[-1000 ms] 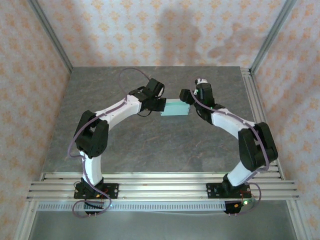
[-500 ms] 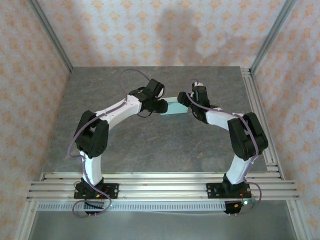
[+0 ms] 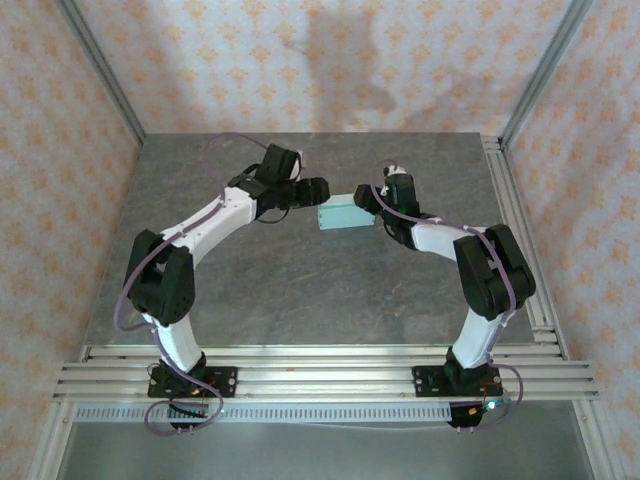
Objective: Fold the paper box
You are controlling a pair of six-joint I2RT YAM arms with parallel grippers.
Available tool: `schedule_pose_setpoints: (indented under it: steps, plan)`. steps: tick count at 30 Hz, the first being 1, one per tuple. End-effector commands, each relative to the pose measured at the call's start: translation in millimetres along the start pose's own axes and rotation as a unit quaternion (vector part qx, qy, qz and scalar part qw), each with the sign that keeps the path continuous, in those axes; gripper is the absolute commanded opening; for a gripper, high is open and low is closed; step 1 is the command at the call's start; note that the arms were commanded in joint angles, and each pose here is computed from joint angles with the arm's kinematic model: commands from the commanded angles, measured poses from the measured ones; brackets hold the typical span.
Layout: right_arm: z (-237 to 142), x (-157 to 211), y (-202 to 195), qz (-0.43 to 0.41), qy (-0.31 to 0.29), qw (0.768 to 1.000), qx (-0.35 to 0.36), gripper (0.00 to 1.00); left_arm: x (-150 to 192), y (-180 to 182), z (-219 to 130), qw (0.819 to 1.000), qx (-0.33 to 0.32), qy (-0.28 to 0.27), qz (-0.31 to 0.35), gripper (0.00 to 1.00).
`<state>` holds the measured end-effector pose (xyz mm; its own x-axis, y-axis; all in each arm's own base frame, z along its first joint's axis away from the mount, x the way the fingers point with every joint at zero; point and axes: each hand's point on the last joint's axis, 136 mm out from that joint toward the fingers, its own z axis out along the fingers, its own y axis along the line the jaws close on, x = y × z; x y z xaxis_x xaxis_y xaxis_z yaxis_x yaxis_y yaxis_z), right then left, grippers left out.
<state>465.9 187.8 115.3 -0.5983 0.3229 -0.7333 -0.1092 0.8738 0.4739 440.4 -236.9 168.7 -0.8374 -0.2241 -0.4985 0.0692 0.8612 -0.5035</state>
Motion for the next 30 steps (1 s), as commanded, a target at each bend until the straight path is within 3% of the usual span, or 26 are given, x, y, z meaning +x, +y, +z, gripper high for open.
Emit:
schedule_pose_setpoints:
  steps: [1,6,14,24,30]
  plan:
    - [1,40,-18,-0.008,0.063,0.998,0.019,0.59,0,-2,21,0.999,0.017,0.012,-0.036,0.68]
    - [-1,36,-16,-0.012,0.060,0.998,0.017,0.59,12,15,50,0.998,-0.005,0.038,-0.059,0.40]
    - [-10,15,-4,0.000,0.057,0.998,-0.009,0.60,39,37,66,0.995,-0.027,0.065,-0.074,0.25]
    - [-29,-15,6,0.074,0.030,0.994,-0.077,0.72,55,52,72,0.993,-0.044,0.086,-0.068,0.21]
    - [-26,6,-11,0.084,0.055,0.993,-0.063,0.55,61,56,74,0.992,-0.047,0.093,-0.066,0.20]
